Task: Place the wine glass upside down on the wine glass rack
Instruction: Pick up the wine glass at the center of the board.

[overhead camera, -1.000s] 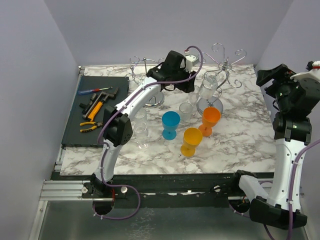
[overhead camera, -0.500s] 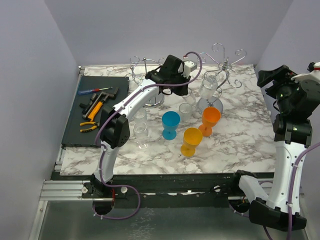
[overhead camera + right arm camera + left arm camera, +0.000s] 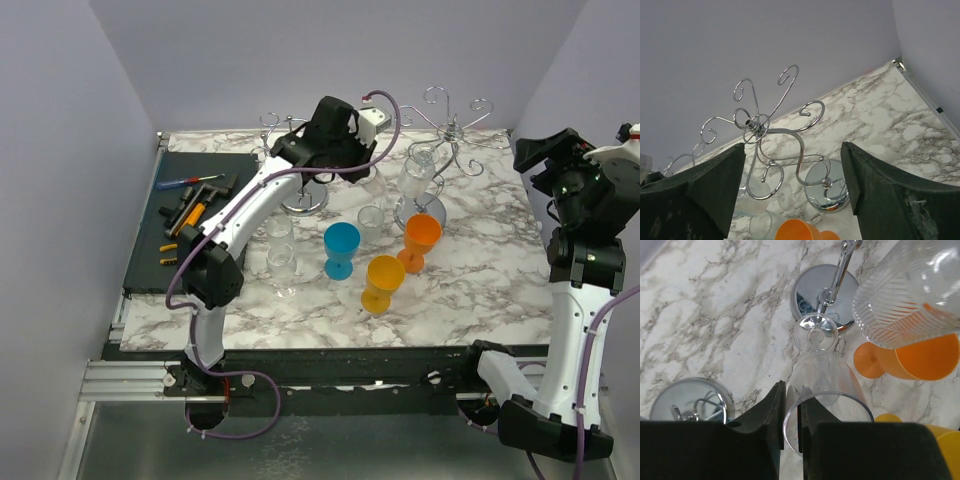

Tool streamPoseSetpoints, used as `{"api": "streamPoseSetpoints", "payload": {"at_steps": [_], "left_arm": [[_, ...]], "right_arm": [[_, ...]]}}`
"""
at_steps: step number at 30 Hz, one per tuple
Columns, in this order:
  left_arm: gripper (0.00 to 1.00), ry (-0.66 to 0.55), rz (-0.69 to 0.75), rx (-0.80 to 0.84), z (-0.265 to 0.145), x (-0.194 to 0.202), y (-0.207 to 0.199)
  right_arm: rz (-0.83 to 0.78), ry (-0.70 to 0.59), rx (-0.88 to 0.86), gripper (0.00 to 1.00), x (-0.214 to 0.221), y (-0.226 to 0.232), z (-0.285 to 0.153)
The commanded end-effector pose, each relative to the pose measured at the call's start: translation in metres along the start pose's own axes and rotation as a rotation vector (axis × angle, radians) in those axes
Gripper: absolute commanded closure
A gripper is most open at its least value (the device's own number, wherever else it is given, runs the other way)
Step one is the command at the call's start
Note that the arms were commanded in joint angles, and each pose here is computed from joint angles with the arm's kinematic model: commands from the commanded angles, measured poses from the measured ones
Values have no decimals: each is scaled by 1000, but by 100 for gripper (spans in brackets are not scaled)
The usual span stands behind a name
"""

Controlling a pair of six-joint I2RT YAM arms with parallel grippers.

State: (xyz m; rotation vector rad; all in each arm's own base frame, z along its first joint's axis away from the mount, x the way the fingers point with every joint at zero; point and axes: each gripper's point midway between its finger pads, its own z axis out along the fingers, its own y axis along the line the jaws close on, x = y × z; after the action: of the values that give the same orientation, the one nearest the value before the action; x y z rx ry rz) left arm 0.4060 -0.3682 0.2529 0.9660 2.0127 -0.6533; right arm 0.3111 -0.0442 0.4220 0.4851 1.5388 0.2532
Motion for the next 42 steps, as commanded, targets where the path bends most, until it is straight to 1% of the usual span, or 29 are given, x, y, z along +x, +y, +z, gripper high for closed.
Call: {"api": "streamPoseSetpoints", "payload": {"at_steps": [1, 7, 8, 12, 16, 20, 22, 26, 28, 30, 32, 34, 37, 41, 42], "left_arm": [[100, -151, 151, -77, -65, -53, -7], [100, -229, 260, -162, -132, -71, -19], [100, -241, 268, -173, -145, -73, -22], [100, -265, 319, -214, -193, -74, -35], [100, -273, 410, -286, -235, -70, -44], [100, -336, 490, -402, -282, -85, -43], [100, -405, 509, -454, -308, -102, -43], [100, -617, 562, -541, -366, -148, -50], [100, -713, 600, -584, -389, -167, -54], [100, -801, 626, -624, -408, -183, -56], [100, -853, 673, -640, -415, -191, -60], [100, -895, 726, -656, -416, -195, -64], [100, -943, 817, -707, -421, -197, -66], [100, -1012, 968, -786, -418, -188, -72], [100, -1027, 1008, -794, -419, -185, -75]], "right_arm": [[8, -8, -78, 14, -15, 23, -6], [52, 21, -181, 7, -26, 50, -9], [60, 30, -196, 1, -26, 53, -8], [97, 51, -252, 0, -32, 68, -7], [150, 71, -307, 0, -39, 83, -8], [200, 78, -380, 0, -51, 103, -15], [240, 93, -420, 1, -57, 113, -17], [330, 110, -527, 0, -72, 139, -14], [349, 119, -581, 1, -77, 159, -11], [350, 138, -637, 1, -75, 190, -7], [336, 181, -701, 0, -62, 232, -7], [331, 226, -744, 0, -49, 261, -1], [340, 269, -800, 1, -29, 292, 2], [388, 314, -930, 0, -9, 327, -13], [416, 349, -966, 0, -1, 336, -19]]}}
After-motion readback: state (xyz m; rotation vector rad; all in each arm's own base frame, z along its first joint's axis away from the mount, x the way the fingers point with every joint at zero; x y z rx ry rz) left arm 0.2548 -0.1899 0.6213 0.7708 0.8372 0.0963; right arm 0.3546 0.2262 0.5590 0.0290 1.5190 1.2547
